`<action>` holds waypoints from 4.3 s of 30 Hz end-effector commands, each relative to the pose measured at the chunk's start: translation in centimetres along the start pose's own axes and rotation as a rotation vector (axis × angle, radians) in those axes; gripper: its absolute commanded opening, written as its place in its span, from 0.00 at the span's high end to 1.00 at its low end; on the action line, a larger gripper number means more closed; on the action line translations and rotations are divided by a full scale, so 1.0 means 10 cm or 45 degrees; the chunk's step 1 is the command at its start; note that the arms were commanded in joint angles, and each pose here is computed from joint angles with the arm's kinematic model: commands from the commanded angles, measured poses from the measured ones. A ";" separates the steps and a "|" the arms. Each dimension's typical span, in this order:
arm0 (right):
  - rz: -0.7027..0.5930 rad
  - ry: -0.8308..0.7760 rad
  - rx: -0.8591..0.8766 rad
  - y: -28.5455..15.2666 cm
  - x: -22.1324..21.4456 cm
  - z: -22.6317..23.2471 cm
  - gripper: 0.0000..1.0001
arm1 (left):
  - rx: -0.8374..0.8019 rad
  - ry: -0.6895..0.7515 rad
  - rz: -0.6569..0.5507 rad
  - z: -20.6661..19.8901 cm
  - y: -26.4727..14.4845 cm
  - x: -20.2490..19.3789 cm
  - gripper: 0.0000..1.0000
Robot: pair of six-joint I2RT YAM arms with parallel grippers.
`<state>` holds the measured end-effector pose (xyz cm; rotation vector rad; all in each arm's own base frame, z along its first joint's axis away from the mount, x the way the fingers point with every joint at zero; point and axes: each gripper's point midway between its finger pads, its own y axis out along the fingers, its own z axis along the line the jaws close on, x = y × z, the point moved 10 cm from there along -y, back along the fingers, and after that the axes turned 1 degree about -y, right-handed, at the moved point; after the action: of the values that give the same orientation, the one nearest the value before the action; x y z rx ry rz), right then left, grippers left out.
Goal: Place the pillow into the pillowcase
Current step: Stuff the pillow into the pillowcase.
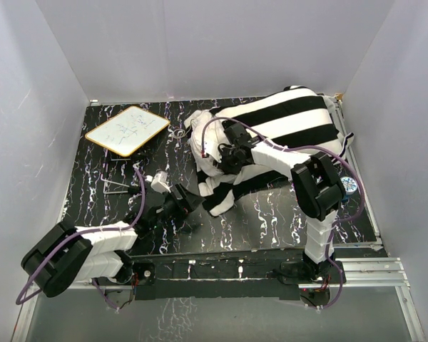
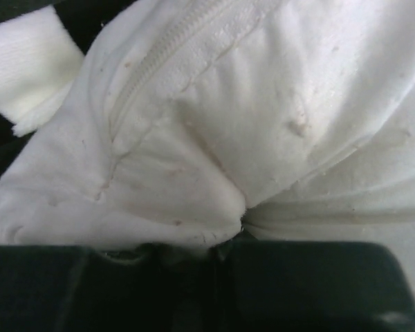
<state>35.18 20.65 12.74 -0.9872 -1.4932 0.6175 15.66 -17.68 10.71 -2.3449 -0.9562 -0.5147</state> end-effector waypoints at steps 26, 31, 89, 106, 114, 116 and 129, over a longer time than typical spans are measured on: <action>0.049 0.329 0.022 -0.55 -0.16 0.04 0.92 | 0.042 -0.151 0.269 0.26 1.26 0.03 1.00; 0.338 0.234 -0.487 -0.84 -0.50 -0.30 0.92 | 0.075 -0.067 0.057 0.23 0.75 0.43 1.00; -0.525 1.007 -0.340 -1.64 -1.23 -0.74 0.14 | -0.639 1.026 0.366 -0.19 3.22 1.82 0.15; -0.519 0.312 0.230 -1.37 -0.39 -0.14 0.87 | -0.947 0.915 0.612 -1.04 1.02 -0.03 1.00; -0.391 0.298 -0.194 -1.59 -0.35 -0.55 0.69 | -0.921 0.845 0.586 -1.46 0.97 -0.58 0.73; -0.383 0.342 -0.281 -1.66 -0.36 -0.74 0.52 | -0.870 0.816 0.606 -1.50 1.07 -0.60 0.62; -0.582 0.144 -0.260 -2.73 -0.68 0.06 0.02 | -0.680 0.827 0.707 -1.65 0.00 0.12 0.39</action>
<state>33.34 -0.55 30.83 -0.9119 -1.4919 -0.0003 16.25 -30.25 21.45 -2.4911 0.0988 -1.3055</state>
